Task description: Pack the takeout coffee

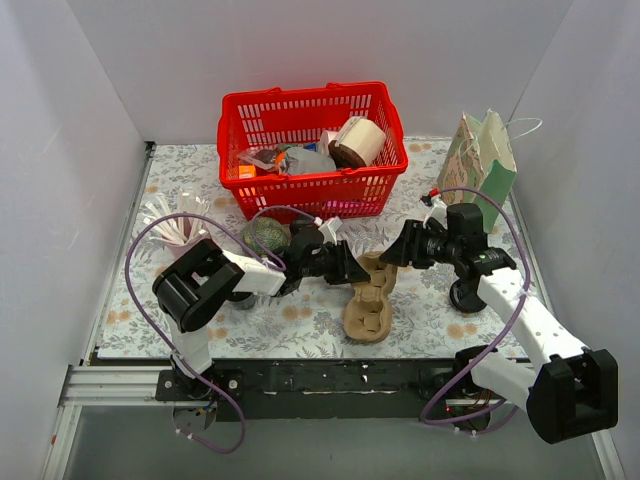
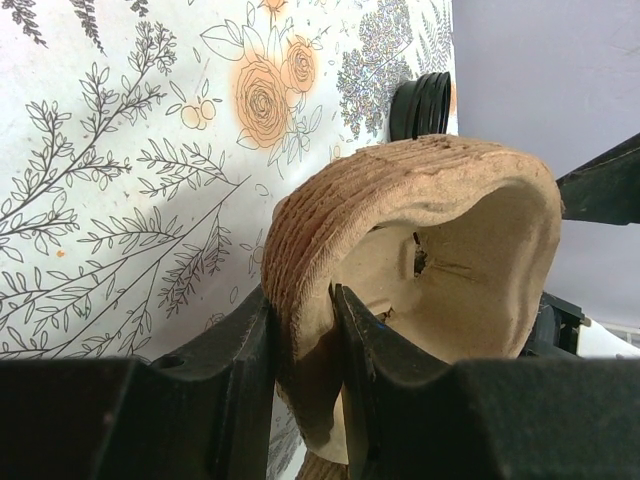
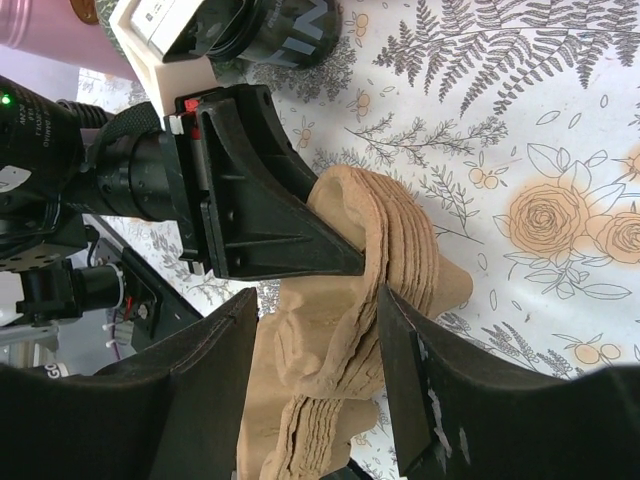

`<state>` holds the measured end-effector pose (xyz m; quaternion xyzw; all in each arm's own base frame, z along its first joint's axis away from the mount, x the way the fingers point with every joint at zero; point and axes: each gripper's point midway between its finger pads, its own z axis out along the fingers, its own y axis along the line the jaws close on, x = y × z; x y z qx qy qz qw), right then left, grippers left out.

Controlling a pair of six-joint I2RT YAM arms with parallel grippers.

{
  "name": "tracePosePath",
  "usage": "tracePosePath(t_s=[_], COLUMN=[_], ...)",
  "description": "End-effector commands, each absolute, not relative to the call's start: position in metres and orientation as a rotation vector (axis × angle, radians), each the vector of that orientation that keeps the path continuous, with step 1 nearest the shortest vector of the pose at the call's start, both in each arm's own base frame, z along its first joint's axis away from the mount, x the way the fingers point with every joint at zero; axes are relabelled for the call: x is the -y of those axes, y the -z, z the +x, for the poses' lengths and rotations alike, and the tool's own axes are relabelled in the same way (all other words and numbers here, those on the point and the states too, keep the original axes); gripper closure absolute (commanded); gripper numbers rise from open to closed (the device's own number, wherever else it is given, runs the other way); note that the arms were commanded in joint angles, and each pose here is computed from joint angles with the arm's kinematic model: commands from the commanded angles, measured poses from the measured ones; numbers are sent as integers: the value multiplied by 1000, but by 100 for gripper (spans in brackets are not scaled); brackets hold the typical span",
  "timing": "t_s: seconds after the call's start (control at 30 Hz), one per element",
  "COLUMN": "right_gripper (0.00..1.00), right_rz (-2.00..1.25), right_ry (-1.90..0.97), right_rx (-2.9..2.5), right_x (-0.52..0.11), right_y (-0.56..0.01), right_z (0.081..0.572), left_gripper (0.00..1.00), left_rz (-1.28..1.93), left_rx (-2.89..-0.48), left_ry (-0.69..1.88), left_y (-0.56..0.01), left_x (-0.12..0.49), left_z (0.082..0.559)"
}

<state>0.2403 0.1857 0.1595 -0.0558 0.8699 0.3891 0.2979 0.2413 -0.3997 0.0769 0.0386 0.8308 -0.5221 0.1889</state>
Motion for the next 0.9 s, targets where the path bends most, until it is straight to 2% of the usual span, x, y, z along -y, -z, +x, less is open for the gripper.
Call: tracePosePath(t_s=[0.0, 0.63, 0.77, 0.87], right_gripper=[42, 45, 44, 41], right_rz=[-204, -418, -366, -214], right_ry=[-1153, -1198, -1065, -839], right_rx=[-2300, -2308, -2345, -2383], right_x=[-198, -201, -189, -166], right_y=[-164, -167, -162, -157], right_z=[230, 212, 220, 240], left_gripper=[100, 100, 100, 100], left_rz=[161, 164, 157, 152], left_rx=[-2194, -2243, -2223, -2234], left_ry=[1590, 1406, 1443, 1429], left_y=[-123, -110, -116, -114], left_x=[410, 405, 406, 405], left_z=[242, 259, 256, 257])
